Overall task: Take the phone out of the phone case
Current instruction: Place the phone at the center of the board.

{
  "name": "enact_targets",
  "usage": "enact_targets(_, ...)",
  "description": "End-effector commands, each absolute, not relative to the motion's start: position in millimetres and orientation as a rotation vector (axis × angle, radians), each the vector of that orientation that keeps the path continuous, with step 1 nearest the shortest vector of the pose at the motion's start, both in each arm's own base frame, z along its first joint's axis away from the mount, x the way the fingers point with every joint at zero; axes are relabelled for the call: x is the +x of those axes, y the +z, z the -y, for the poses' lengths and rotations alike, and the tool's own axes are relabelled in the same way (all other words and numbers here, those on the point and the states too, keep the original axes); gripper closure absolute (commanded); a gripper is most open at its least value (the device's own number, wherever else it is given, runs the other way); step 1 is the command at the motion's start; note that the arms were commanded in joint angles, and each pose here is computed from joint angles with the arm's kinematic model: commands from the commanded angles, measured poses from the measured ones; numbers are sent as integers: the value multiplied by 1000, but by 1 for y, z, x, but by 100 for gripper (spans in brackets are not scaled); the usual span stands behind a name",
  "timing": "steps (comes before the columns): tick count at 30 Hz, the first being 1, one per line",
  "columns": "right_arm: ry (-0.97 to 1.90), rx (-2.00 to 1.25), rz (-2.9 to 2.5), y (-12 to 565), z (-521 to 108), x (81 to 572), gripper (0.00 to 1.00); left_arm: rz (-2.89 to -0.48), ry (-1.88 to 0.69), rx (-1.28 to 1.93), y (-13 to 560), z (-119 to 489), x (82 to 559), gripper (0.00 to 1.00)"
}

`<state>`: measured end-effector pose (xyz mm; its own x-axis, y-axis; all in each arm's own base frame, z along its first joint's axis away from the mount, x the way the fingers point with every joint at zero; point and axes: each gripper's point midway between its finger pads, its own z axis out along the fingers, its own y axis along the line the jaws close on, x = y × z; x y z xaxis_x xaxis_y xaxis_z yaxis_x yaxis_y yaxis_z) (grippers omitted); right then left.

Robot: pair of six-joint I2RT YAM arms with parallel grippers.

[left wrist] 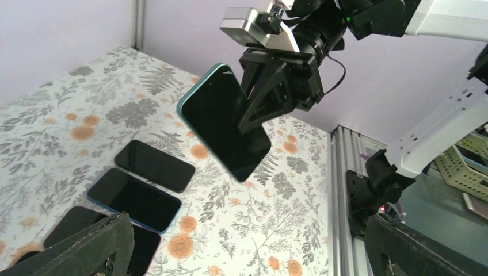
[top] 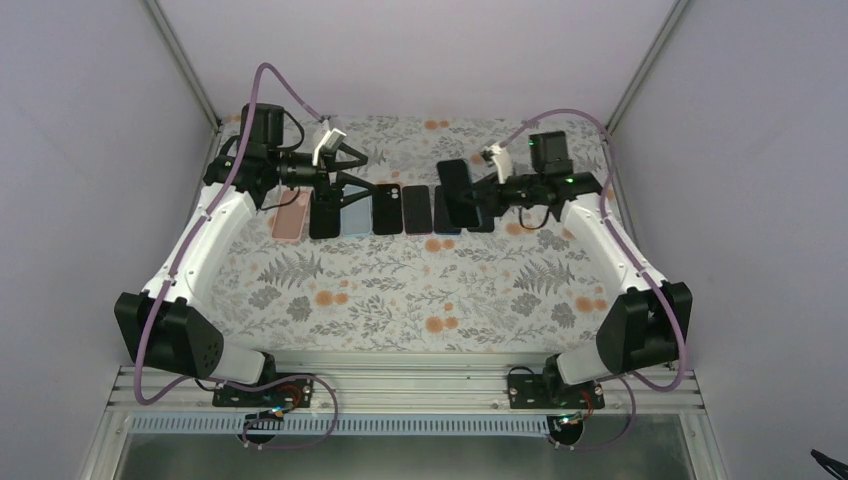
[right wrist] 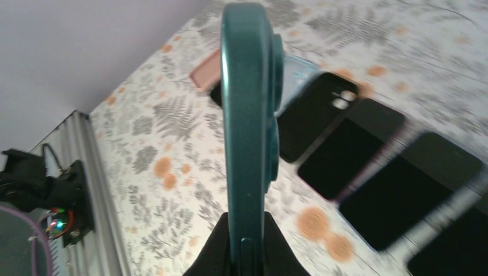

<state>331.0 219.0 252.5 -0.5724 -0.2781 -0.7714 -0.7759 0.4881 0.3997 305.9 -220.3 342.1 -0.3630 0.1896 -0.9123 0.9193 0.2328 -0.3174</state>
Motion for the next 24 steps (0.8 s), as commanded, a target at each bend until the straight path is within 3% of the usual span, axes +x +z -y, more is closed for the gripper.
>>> enact_targets(1,923,-825,-2115,242,-170,337,96,-1721,-1109,1026,347,217,313,0)
enact_targets(12,930,-560,-2335,161,-68,390,96,-1728,-1116,1018,345,218,316,0)
enact_targets(24,1008,-343,-2465,94,-20,443,96,-1744,-1119,1010,337,217,317,0)
